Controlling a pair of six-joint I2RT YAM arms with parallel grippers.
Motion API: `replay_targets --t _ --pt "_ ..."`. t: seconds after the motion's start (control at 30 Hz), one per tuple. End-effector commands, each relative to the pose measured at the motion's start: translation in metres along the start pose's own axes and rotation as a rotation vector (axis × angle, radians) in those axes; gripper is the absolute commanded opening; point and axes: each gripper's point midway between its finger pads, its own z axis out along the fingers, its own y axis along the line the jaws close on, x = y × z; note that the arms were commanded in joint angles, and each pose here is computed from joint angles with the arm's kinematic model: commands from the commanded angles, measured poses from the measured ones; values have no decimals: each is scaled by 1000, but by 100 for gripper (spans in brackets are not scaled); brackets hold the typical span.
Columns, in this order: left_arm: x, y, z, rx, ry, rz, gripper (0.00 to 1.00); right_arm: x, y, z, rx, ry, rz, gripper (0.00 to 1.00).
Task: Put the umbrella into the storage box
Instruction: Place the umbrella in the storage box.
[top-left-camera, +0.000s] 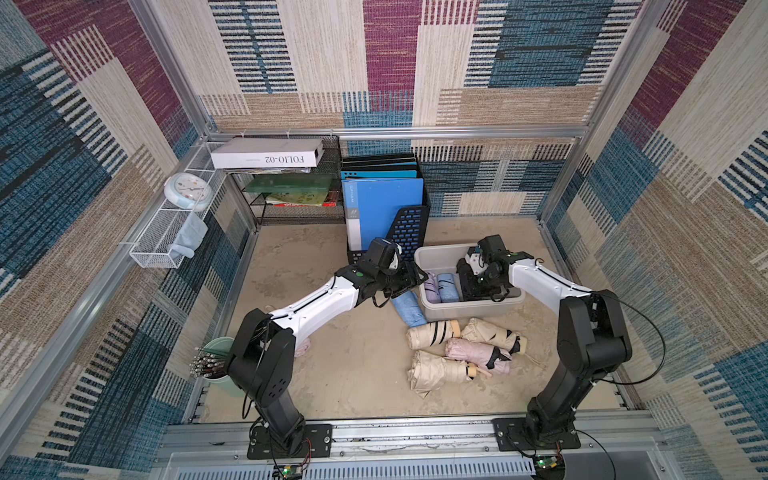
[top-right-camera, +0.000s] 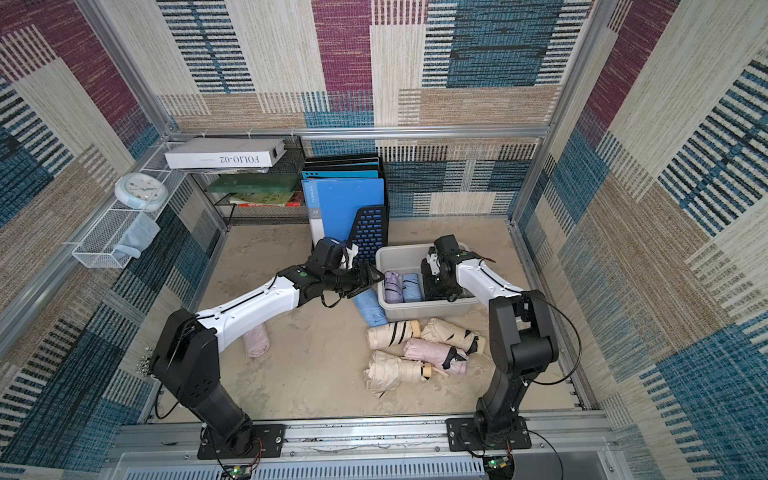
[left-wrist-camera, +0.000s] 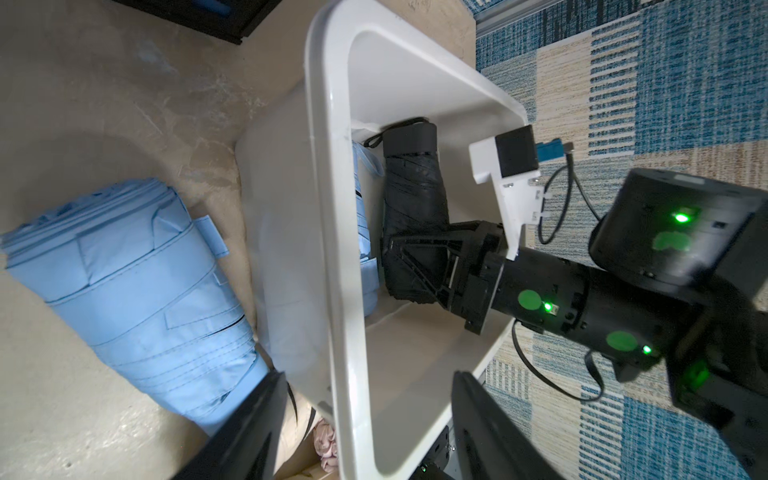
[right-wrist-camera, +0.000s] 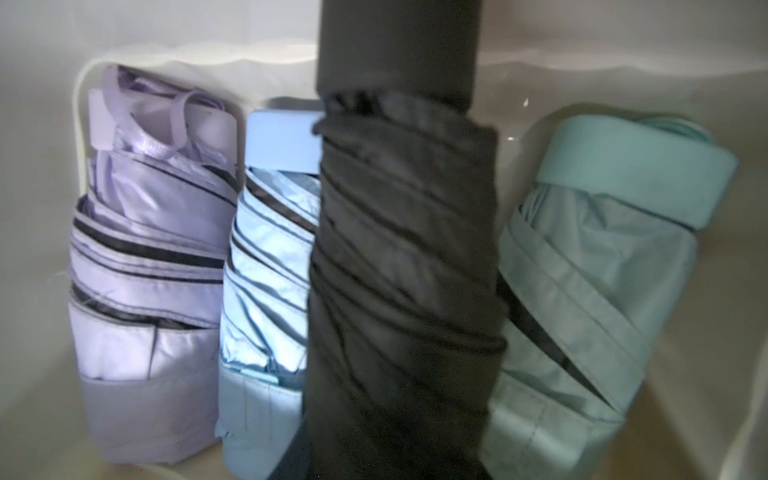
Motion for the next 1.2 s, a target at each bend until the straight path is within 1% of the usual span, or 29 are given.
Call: replay_targets --t 0.0,0.07,0.1,0.17,0.23,0.27,0.33,0.37,0.43,0.47,0.57,0.63,0.7,0.73,0.8,0.83,0.87,0.97,1.03,1.1,1.17 --pt "-4 -2 -10 -10 -31 35 69 -13 -2 3 6 -35 -10 51" --pt "-5 0 -18 -24 -52 36 72 -13 -10 -2 51 -38 -6 62" --pt "-5 1 -22 -29 -61 35 73 -15 -12 -6 68 -46 -6 64" --pt "-6 6 -31 -51 -83 28 76 -18 -18 -17 110 -68 -7 66" --pt "-6 13 -40 -78 -106 18 76 -19 -20 -27 130 -86 -7 65" --pt "-6 21 -46 -103 -120 3 76 -20 -20 -31 133 -97 -5 63" --pt "-6 38 -59 -158 -148 -42 76 -21 -16 -33 112 -121 4 56" --pt "-7 49 -67 -192 -166 -71 76 -19 -10 -28 73 -121 -10 52" --pt "-8 66 -85 -254 -193 -101 76 -16 -6 -18 42 -111 18 45" --pt "-8 77 -97 -310 -211 -116 76 -14 -7 -13 39 -104 36 42" --pt "-3 117 -135 -495 -232 -190 78 -11 -9 -1 37 -114 56 35" --pt "4 143 -159 -615 -234 -240 80 -10 -10 0 43 -126 57 34" --pt "10 161 -178 -697 -240 -257 85 -12 -11 -3 49 -135 49 40" --pt "12 168 -188 -734 -248 -261 87 -15 -9 -9 48 -150 41 45" --pt "14 180 -200 -789 -262 -254 92 -25 -6 -28 44 -205 33 56" --pt "14 186 -204 -814 -263 -242 94 -30 -4 -39 40 -242 28 60" --pt "15 193 -206 -838 -257 -229 95 -34 -1 -51 37 -277 26 62" --pt "17 213 -215 -936 -222 -186 98 -43 8 -85 4 -376 27 64" --pt "25 225 -221 -1004 -198 -168 99 -45 19 -104 -50 -420 37 64" --pt "34 238 -225 -1044 -190 -177 99 -47 30 -119 -114 -463 61 64" --pt "36 248 -224 -1063 -188 -169 99 -47 42 -132 -176 -502 81 64"
